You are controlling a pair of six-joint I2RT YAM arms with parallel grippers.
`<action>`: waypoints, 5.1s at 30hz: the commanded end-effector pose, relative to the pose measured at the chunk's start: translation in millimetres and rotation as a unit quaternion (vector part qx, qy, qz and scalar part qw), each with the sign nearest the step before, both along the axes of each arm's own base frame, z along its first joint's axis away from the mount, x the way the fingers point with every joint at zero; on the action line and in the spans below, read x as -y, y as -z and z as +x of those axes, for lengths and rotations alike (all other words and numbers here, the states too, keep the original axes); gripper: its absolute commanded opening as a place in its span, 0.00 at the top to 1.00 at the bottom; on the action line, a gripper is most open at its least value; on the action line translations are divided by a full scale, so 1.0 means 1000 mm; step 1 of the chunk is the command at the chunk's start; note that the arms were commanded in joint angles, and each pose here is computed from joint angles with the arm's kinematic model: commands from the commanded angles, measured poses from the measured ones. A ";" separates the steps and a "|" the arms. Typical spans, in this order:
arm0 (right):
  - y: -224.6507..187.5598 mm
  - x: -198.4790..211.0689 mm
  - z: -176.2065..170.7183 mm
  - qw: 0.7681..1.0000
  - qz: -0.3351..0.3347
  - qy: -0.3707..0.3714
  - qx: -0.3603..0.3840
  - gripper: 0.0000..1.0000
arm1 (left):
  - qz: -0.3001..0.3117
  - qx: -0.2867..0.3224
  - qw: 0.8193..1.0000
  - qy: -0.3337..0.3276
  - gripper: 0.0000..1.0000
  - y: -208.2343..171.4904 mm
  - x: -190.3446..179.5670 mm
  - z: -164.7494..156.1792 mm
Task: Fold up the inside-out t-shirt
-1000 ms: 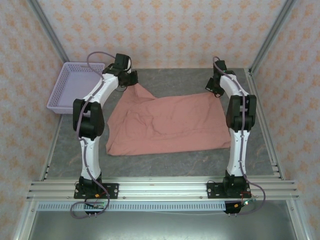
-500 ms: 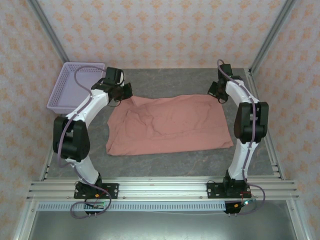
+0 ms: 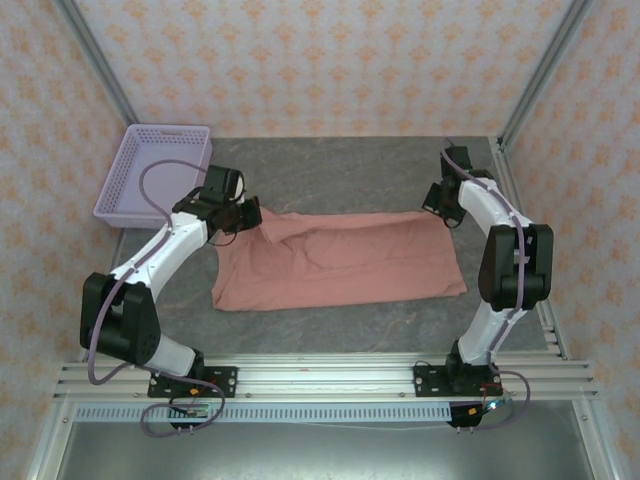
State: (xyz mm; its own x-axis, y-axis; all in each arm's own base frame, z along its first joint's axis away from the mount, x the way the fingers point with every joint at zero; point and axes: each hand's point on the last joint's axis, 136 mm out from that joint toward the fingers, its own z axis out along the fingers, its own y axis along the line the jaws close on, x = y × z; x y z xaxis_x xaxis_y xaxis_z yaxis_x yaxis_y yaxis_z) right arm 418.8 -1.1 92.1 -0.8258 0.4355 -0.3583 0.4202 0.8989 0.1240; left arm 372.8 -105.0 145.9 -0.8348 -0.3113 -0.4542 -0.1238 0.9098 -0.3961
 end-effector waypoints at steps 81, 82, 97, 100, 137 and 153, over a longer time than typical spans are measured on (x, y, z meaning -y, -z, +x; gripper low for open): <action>0.013 -0.429 -0.138 0.871 0.240 -0.423 0.065 0.61 | 0.036 -0.063 0.991 -0.113 0.57 0.067 -0.070 -0.070; 0.019 -0.430 -0.136 0.873 0.240 -0.420 0.060 0.62 | 0.035 -0.066 0.991 -0.111 0.57 0.070 -0.070 -0.067; 0.041 -0.438 -0.126 0.890 0.225 -0.396 0.031 0.85 | 0.017 -0.104 0.991 -0.083 0.78 0.112 -0.056 -0.047; 0.036 -0.436 -0.125 0.893 0.218 -0.393 0.031 0.96 | 0.018 -0.106 0.991 -0.082 0.90 0.111 -0.056 -0.049; -0.010 -0.402 -0.131 0.906 0.109 -0.406 -0.050 0.64 | 0.035 -0.130 0.986 -0.097 0.96 0.102 -0.062 -0.097; -0.020 -0.361 -0.083 0.928 0.077 -0.363 0.037 0.59 | 0.012 0.038 0.995 -0.086 0.55 0.026 -0.050 0.022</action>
State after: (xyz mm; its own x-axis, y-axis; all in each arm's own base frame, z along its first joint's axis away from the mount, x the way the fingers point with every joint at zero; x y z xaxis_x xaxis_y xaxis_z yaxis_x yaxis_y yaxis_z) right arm 317.7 371.9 90.3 -0.9268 -0.2179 -0.3060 -0.3112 0.9016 0.3004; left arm 363.7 -43.5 114.0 -0.7393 -0.4617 -0.4902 -0.3163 0.8807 -0.3524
